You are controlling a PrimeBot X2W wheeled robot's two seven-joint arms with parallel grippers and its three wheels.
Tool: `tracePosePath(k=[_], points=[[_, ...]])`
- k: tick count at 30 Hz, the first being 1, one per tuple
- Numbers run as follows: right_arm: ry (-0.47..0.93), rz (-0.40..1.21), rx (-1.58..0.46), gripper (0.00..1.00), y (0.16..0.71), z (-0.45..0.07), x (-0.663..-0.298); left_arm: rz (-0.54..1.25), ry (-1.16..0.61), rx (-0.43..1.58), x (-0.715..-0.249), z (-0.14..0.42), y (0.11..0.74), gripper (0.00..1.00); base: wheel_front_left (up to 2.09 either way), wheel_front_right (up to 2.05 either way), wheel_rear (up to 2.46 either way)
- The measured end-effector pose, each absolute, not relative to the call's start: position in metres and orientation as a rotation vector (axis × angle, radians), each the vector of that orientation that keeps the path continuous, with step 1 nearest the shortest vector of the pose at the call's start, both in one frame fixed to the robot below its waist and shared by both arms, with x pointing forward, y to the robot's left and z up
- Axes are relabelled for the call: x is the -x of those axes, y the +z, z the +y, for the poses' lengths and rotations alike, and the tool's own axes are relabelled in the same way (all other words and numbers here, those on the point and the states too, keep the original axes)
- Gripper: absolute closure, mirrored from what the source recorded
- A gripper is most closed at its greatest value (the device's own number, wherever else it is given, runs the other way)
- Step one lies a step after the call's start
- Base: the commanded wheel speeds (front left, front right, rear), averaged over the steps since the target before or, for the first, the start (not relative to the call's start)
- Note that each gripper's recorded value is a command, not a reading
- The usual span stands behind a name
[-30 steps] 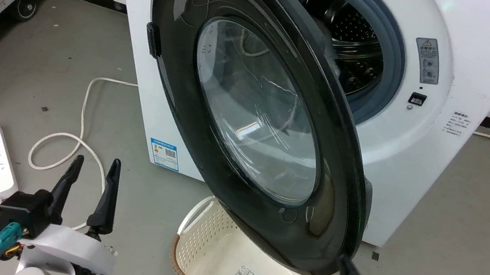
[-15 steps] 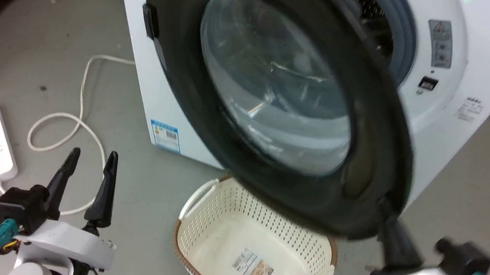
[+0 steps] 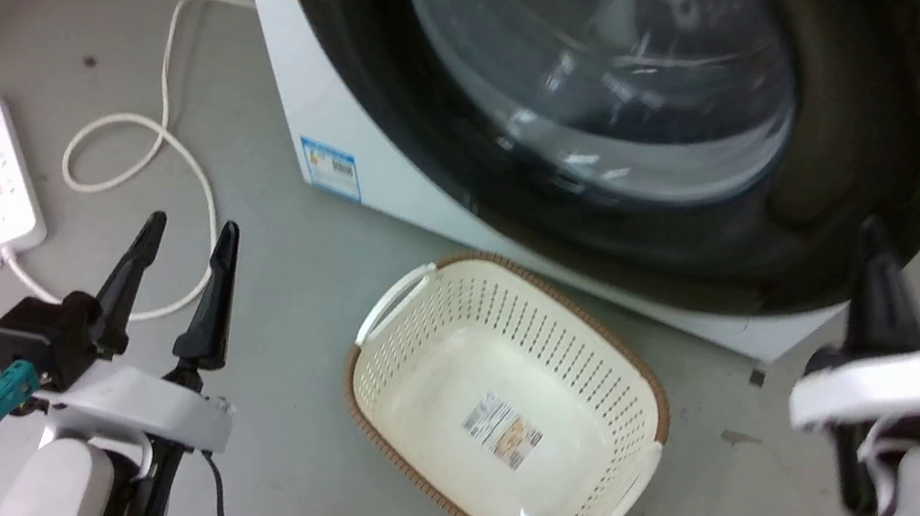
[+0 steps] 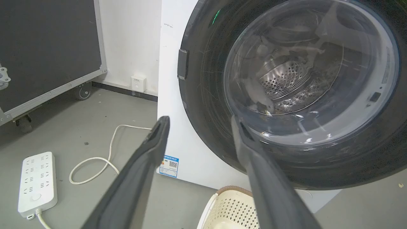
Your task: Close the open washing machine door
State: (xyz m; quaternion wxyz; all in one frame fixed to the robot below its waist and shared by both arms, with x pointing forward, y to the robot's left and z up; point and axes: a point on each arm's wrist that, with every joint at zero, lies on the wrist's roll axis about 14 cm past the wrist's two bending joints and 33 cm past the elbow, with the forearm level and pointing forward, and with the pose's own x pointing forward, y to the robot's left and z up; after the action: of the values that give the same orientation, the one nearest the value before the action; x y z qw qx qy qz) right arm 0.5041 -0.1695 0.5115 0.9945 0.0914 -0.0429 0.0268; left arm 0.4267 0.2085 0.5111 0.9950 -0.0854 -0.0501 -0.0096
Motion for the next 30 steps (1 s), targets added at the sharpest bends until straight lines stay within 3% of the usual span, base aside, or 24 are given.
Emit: tracePosePath(k=[6,16,17,21,30], points=[[0.004,-0.084,-0.177,1.00,0.511,-0.179,-0.552,-0.073,-0.012,0.172,-0.441,0.210,0.497,0.00,0.00,0.00,0.00],[-0.064,-0.123,-0.227,1.00,0.527,-0.198,-0.571,-0.071,-0.013,0.172,-0.448,0.209,0.493,0.00,0.00,0.00,0.00],[-0.062,-0.212,-0.247,1.00,0.558,-0.202,-0.566,-0.084,-0.021,0.170,-0.447,0.207,0.499,0.00,0.00,0.00,0.00],[-0.057,-0.311,-0.240,1.00,0.590,-0.209,-0.539,-0.119,-0.032,0.165,-0.444,0.203,0.514,0.00,0.00,0.00,0.00],[-0.031,-0.258,-0.135,1.00,0.568,-0.212,-0.443,-0.157,-0.116,0.136,-0.430,0.177,0.534,0.00,0.00,0.00,0.00]])
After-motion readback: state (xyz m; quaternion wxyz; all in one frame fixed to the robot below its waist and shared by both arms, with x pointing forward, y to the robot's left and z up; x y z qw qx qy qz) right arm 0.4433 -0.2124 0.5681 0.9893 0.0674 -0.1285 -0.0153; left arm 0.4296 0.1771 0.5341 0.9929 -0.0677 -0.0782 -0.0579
